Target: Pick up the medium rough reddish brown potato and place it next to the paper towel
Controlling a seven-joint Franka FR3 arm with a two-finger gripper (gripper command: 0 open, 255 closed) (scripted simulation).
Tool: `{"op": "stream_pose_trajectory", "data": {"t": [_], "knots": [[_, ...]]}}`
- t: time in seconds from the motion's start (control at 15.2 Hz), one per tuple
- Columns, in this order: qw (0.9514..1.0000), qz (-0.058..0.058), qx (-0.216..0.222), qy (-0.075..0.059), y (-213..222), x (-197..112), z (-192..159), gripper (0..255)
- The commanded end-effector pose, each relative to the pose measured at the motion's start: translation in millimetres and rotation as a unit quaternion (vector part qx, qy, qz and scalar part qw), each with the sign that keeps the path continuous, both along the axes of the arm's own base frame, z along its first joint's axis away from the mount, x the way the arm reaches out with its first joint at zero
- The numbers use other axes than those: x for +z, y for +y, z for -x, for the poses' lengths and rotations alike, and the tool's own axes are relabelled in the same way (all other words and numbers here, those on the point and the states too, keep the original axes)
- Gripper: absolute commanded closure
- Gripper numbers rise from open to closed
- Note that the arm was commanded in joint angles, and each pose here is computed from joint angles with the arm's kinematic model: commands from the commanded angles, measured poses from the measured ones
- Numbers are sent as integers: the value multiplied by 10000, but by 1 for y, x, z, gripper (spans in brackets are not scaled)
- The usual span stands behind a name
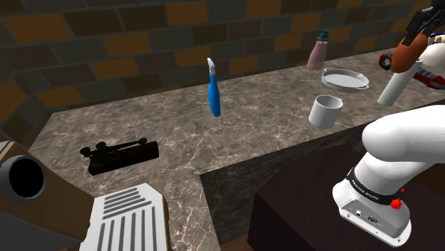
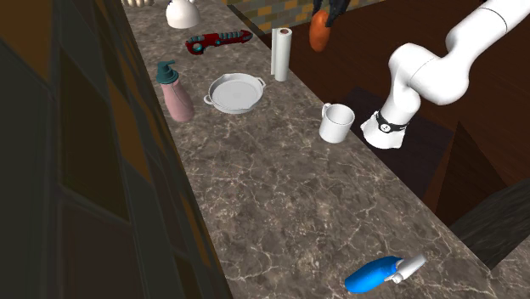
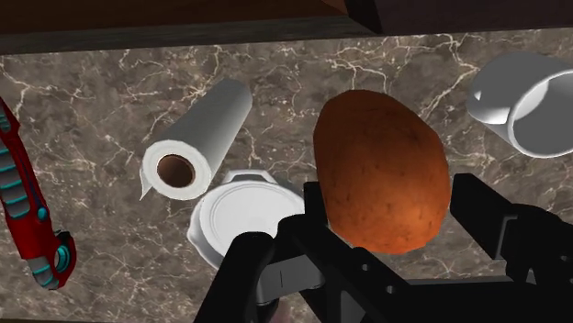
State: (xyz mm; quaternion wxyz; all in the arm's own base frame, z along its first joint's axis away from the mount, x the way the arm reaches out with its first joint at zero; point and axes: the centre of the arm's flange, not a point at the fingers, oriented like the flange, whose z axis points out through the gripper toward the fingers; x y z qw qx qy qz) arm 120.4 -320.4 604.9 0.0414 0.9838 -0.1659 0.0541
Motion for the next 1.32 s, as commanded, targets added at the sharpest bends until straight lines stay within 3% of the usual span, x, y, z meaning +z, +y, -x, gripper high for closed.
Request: {"op": "stream_pose_trajectory", "data": {"t": [0.0,1.25], "knots": [[10000,2,1,-1,0,-11,2,255],[10000,2,1,-1,0,-111,2,255]]}}
